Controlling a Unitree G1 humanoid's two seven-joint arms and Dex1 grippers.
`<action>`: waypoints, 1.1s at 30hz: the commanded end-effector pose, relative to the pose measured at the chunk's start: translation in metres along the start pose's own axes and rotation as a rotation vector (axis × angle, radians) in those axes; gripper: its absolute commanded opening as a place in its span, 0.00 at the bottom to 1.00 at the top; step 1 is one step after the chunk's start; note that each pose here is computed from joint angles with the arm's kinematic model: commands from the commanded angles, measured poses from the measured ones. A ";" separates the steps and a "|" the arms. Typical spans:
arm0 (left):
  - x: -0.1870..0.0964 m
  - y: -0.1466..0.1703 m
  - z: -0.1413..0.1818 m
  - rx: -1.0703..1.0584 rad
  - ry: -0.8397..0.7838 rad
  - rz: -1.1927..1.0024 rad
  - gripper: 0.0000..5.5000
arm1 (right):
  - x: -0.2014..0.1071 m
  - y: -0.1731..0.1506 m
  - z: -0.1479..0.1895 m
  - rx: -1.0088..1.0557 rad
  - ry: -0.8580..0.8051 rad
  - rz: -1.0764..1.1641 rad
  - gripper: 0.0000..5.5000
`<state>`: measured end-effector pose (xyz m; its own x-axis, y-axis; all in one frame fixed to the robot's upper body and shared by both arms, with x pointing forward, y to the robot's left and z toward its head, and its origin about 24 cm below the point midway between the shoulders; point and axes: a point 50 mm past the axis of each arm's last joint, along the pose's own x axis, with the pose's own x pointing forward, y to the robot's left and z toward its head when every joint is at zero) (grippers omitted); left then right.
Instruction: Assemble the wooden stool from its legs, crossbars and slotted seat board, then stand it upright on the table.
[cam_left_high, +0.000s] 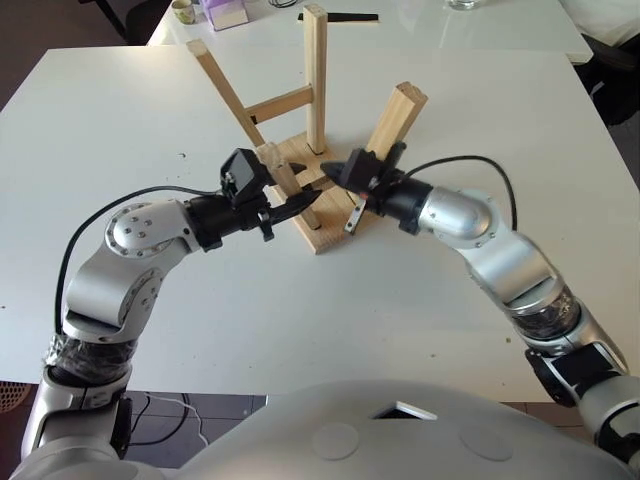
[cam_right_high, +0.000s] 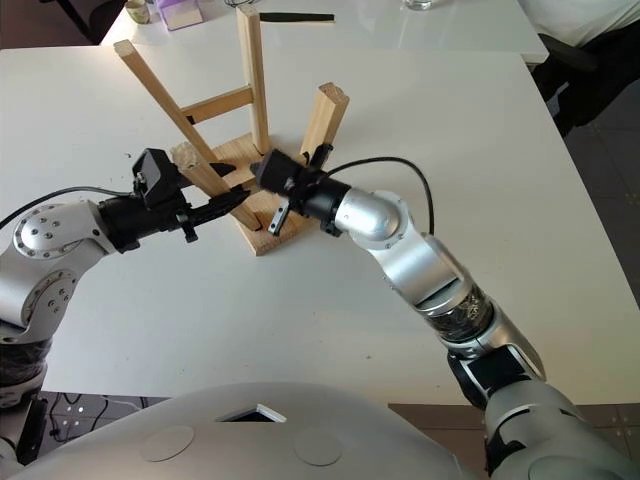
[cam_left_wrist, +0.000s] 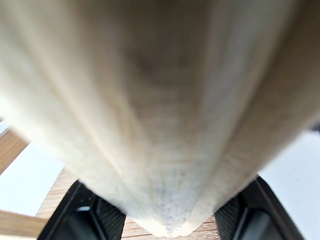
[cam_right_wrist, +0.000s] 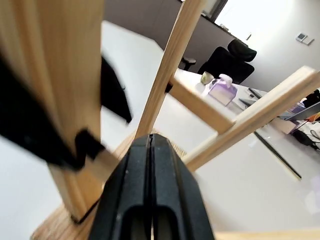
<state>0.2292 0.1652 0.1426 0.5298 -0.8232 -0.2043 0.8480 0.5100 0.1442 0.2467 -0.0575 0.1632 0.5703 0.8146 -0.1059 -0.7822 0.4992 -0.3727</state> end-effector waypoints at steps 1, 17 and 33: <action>-0.005 0.000 -0.042 -0.098 0.272 -0.022 0.37 | -0.057 -0.077 0.080 0.110 -0.406 -0.208 0.00; -0.004 0.013 -0.068 -0.049 0.356 -0.295 0.37 | -0.026 0.007 -0.003 0.302 -0.162 0.097 0.00; -0.025 0.046 -0.020 0.044 0.095 -0.239 0.49 | -0.105 -0.082 -0.043 0.284 0.035 -0.276 0.00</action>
<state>0.2558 0.2106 0.1293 0.3089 -0.8966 -0.3173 0.9509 0.2841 0.1228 0.2585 -0.1924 0.1753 0.7480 0.6631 -0.0291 -0.6618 0.7417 -0.1090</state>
